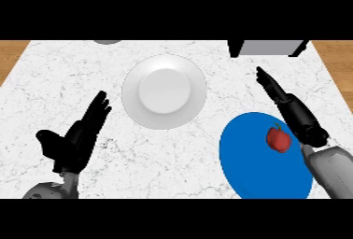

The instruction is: Pick the bell pepper from the plate and place it in the plate

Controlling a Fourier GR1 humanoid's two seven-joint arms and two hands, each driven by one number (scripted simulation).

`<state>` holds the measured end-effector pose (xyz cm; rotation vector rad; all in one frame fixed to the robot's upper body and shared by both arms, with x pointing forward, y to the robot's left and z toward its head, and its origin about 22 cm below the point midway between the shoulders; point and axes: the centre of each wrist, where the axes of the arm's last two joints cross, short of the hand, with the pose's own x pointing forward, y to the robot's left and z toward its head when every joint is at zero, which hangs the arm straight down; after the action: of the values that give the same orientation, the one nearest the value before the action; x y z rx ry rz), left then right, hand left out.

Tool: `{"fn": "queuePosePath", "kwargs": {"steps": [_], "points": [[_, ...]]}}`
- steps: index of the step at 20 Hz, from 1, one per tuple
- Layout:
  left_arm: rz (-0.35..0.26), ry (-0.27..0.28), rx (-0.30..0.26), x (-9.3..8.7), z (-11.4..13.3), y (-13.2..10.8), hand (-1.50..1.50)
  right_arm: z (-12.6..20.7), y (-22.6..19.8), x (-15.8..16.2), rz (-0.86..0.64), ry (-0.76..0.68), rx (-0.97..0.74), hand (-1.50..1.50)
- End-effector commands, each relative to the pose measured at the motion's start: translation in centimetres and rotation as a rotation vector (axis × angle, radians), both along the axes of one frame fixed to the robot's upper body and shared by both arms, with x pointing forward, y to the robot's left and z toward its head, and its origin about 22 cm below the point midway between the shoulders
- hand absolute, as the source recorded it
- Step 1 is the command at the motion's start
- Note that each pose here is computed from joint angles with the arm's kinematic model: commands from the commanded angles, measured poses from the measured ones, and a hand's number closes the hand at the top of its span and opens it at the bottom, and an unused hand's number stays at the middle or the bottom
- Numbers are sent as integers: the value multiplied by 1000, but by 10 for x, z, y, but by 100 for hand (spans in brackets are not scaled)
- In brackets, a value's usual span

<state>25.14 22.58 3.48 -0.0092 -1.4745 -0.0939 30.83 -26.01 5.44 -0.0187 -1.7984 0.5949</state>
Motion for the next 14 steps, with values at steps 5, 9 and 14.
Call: {"fn": "queuePosePath", "kwargs": {"steps": [5, 9, 14], "points": [[27, -293, 164, 41, 70, 36, 0, 8, 79, 28, -209, -163, 100, 150], [4, -279, 172, 30, 65, 35, 0, -21, -40, 22, -556, -99, -578, 150], [-7, -289, 181, 36, 68, 43, 0, -65, 81, 7, -834, -197, -65, -150]]}}
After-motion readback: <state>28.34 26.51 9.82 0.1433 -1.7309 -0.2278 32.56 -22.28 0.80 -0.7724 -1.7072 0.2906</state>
